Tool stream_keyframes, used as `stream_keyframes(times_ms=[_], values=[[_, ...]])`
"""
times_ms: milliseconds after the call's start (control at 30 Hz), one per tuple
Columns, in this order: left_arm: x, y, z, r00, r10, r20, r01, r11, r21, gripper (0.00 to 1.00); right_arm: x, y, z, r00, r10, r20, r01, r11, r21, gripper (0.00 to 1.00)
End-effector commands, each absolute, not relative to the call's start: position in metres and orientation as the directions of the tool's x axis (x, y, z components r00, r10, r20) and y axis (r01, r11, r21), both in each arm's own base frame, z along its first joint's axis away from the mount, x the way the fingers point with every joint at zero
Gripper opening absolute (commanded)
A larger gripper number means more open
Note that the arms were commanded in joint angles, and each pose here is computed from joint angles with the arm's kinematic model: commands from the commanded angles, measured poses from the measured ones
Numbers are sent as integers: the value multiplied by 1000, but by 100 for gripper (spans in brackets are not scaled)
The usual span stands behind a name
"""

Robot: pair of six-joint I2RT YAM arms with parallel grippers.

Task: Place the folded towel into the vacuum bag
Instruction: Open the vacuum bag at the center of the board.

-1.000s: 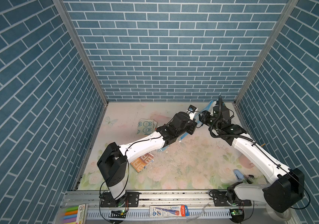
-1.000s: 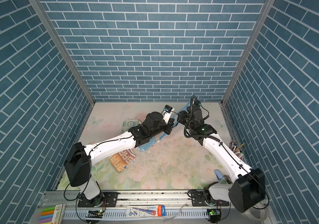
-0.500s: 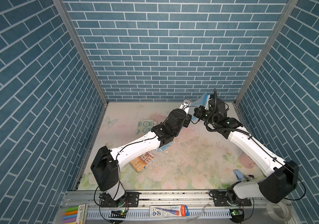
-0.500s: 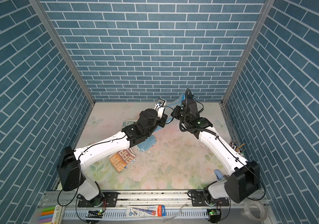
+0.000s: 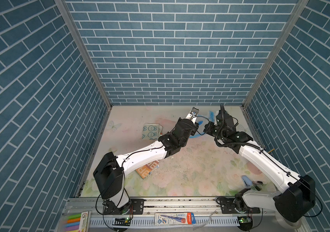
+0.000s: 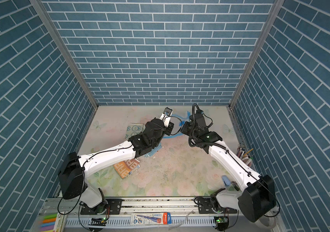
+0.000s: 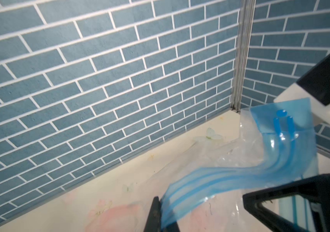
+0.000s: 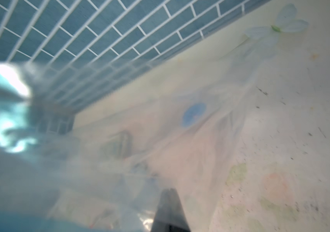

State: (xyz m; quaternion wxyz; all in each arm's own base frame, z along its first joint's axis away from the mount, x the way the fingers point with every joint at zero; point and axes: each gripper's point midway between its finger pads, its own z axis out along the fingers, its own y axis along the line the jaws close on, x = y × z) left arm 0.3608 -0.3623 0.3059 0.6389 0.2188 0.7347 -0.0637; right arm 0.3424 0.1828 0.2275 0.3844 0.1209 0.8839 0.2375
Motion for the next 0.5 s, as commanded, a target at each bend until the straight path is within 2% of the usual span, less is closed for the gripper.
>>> stream_keyframes(times_ms=[0, 100, 167, 300, 400, 467], values=[[357, -370, 307, -76, 200, -977, 394, 906, 155, 0, 330, 157, 212, -666, 426, -612, 134, 876, 463, 0], [349, -378, 291, -118, 226, -967, 439, 885, 153, 0, 331, 153, 216, -644, 431, -632, 125, 875, 468, 0], [345, -376, 278, -155, 245, -957, 458, 876, 150, 19, 332, 153, 223, -627, 428, -651, 104, 875, 474, 0], [334, -367, 257, -209, 290, -934, 486, 860, 158, 44, 336, 155, 240, -598, 412, -688, 53, 876, 479, 0], [326, -362, 244, -244, 333, -911, 512, 842, 171, 58, 339, 160, 248, -591, 404, -698, 22, 873, 487, 0], [322, -360, 238, -264, 346, -900, 524, 835, 167, 62, 341, 162, 251, -588, 404, -701, 9, 870, 493, 0]])
